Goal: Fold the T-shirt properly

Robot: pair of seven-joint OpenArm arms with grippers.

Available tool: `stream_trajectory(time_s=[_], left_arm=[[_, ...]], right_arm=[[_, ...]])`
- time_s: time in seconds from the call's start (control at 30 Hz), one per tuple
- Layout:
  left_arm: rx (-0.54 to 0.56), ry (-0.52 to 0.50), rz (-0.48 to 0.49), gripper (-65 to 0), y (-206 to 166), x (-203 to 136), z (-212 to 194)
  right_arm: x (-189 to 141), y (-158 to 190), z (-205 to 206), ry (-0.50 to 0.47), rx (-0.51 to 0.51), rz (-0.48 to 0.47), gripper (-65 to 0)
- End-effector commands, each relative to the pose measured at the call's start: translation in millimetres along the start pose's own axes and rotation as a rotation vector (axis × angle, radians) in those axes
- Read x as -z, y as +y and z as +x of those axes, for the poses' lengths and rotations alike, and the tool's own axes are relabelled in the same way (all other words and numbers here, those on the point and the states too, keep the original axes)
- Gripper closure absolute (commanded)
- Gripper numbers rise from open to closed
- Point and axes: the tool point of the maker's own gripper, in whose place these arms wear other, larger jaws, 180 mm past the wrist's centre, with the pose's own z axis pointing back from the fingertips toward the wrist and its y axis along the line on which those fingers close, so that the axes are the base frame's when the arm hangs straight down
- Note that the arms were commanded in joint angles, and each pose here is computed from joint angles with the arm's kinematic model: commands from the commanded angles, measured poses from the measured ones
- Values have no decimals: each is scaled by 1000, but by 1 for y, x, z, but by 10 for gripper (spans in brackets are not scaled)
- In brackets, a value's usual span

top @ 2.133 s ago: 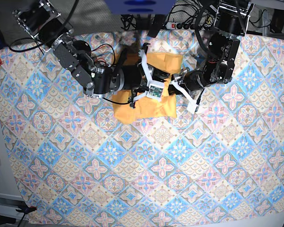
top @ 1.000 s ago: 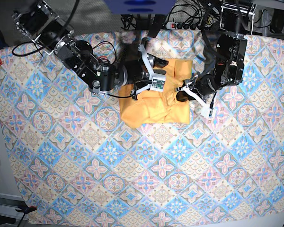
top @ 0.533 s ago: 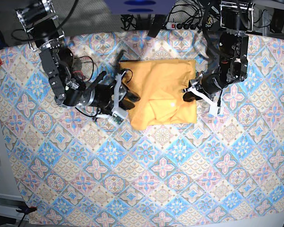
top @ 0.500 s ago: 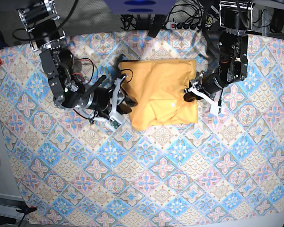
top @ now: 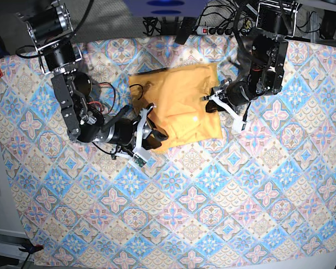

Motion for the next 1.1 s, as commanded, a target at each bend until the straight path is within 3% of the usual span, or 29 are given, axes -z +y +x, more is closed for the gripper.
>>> stream_trajectory(time_s=[0.0,0.23,0.37,0.53,0.73,0.87,1.07], left_arm=[[28,2,-18,-99,-5,-2,4],[72,57,-27,-439,-9,0,-11],[46,32,-9,-548,0,-8,-10],[-44,-39,57,-553,32,-27,-1],[-127,-105,75,-553,44,-35,9],[-120,-163,-15,-553,20,-35,34],[-9,-161,-152,-553,-38,-15,66]], right_arm=[[-2,6,18,-46,-36,21,-175],[15,47,1,5,-73,121,-175],[16,52,-12,25,-49,132,-175],[17,59,-31,57,-15,144,-175],[18,66,-40,68,1,155,-175],[22,65,-49,116,-49,125,-175],[34,100,-67,177,-103,194,-175]])
